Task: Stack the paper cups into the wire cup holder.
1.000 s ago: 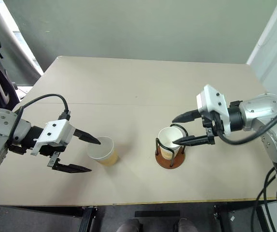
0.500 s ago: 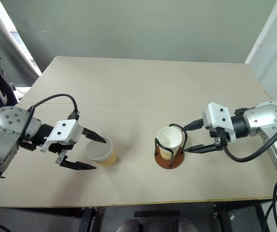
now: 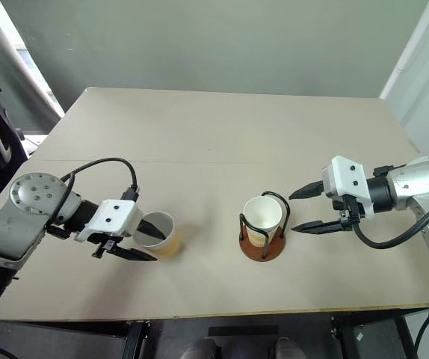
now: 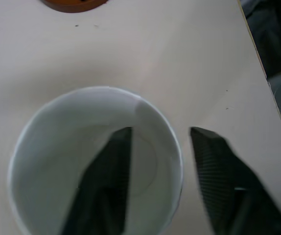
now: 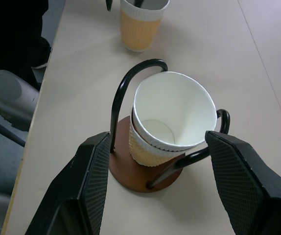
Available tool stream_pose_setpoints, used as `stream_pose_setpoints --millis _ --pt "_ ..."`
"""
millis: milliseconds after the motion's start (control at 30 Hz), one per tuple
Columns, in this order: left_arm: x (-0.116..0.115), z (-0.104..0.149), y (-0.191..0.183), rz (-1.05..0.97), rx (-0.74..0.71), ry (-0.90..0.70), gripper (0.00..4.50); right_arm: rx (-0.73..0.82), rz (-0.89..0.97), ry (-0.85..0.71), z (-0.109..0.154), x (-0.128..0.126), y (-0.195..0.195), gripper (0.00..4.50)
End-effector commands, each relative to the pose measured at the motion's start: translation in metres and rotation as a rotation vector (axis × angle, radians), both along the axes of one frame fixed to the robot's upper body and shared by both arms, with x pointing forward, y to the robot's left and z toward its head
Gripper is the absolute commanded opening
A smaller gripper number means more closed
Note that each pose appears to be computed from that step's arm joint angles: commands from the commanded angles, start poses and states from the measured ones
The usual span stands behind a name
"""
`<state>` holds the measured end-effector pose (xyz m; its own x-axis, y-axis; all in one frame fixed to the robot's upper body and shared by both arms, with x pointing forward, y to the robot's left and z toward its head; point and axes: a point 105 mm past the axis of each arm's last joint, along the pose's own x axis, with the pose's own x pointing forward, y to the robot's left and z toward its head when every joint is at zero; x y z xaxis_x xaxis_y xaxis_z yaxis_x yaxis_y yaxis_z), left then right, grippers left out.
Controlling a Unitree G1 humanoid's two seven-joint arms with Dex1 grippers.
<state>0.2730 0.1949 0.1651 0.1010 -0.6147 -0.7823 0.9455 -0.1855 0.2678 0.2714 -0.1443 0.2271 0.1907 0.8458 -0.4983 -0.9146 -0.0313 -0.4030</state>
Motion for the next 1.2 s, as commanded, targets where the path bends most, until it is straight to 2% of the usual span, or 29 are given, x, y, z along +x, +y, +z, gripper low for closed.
stream_pose_setpoints --millis 33,100,267,567,800,933,1033,1100,1133,1200 --pt "0.002 0.004 0.0 -0.021 0.008 -0.006 0.75 -0.001 -0.021 -0.065 0.012 -0.001 -0.006 3.07" --pt "0.003 0.005 -0.001 -0.02 0.004 -0.004 0.04 -0.004 -0.025 -0.064 0.011 -0.001 -0.007 3.07" --pt "0.011 0.015 -0.007 -0.009 -0.043 -0.015 0.04 -0.008 -0.037 -0.062 0.011 -0.001 -0.011 3.07" --pt "0.04 0.055 -0.04 -0.024 -0.208 -0.101 0.04 -0.033 -0.115 -0.048 0.009 0.004 -0.032 3.07" --pt "0.048 0.075 -0.064 -0.087 -0.287 -0.122 0.04 -0.036 -0.145 -0.042 0.007 0.007 -0.04 3.07" --pt "0.048 0.095 -0.091 -0.172 -0.353 -0.123 0.04 -0.011 -0.212 0.015 0.006 0.011 -0.043 3.07" --pt "0.047 0.101 -0.098 -0.21 -0.354 -0.132 0.0 0.004 -0.229 0.037 0.009 0.01 -0.041 3.64" --pt "0.048 0.105 -0.102 -0.225 -0.353 -0.143 0.0 0.004 -0.229 0.019 0.01 0.01 -0.04 4.32" --pt "0.048 0.107 -0.105 -0.236 -0.356 -0.146 0.0 0.0 -0.225 0.015 0.009 0.009 -0.039 4.48" --pt "0.047 0.112 -0.111 -0.263 -0.363 -0.146 0.0 -0.009 -0.212 0.002 0.008 0.008 -0.038 4.48"
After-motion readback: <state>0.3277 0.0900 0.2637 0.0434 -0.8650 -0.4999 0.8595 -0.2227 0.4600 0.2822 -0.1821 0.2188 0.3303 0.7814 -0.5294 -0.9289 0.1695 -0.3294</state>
